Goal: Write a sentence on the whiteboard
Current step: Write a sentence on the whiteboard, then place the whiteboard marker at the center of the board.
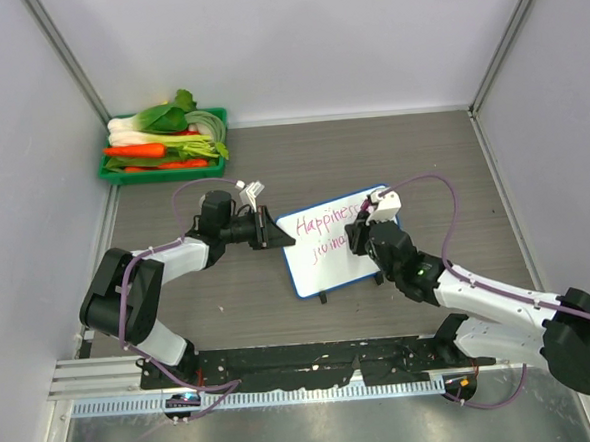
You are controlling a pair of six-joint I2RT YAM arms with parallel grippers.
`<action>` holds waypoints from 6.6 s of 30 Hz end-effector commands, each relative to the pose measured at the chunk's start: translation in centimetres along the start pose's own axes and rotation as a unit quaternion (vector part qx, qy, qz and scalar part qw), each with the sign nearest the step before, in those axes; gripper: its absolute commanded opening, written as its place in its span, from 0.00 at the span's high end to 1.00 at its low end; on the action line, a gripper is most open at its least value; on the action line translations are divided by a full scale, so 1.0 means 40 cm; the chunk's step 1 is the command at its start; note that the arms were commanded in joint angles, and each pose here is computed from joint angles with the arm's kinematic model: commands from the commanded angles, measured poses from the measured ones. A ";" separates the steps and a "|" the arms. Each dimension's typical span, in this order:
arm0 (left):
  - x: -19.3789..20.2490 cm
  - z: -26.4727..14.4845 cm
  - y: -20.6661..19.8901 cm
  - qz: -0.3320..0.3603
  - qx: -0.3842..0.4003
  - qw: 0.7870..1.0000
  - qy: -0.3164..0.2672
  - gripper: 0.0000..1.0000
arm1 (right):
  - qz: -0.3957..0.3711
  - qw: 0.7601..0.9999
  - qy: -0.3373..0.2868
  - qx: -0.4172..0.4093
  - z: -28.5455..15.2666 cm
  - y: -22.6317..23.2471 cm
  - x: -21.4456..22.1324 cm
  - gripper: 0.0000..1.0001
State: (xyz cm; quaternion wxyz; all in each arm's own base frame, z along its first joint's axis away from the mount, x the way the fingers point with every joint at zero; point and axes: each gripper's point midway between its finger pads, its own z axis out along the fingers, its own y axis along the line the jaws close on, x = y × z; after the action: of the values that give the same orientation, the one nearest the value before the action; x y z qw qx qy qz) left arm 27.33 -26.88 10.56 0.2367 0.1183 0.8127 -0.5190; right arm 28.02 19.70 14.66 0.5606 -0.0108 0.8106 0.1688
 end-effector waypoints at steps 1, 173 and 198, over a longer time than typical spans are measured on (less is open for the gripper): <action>0.044 0.009 0.108 -0.006 -0.086 0.996 0.012 1.00 | -0.006 1.000 0.022 0.013 -0.008 -0.029 0.043 0.99; -0.004 -0.059 0.056 0.059 -0.102 0.990 -0.076 0.00 | 0.127 0.989 -0.035 -0.069 -0.094 0.004 -0.096 0.99; -0.073 -0.204 0.020 0.123 -0.172 0.951 -0.226 0.00 | 0.215 0.967 0.135 0.008 -0.263 -0.101 0.127 0.99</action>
State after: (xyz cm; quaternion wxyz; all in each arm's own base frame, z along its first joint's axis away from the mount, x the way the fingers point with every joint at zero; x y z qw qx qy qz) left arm 27.31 -20.00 13.40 0.4573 0.0614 0.8040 -0.3750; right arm 18.98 14.48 13.42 0.4341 0.1083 0.8510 0.2750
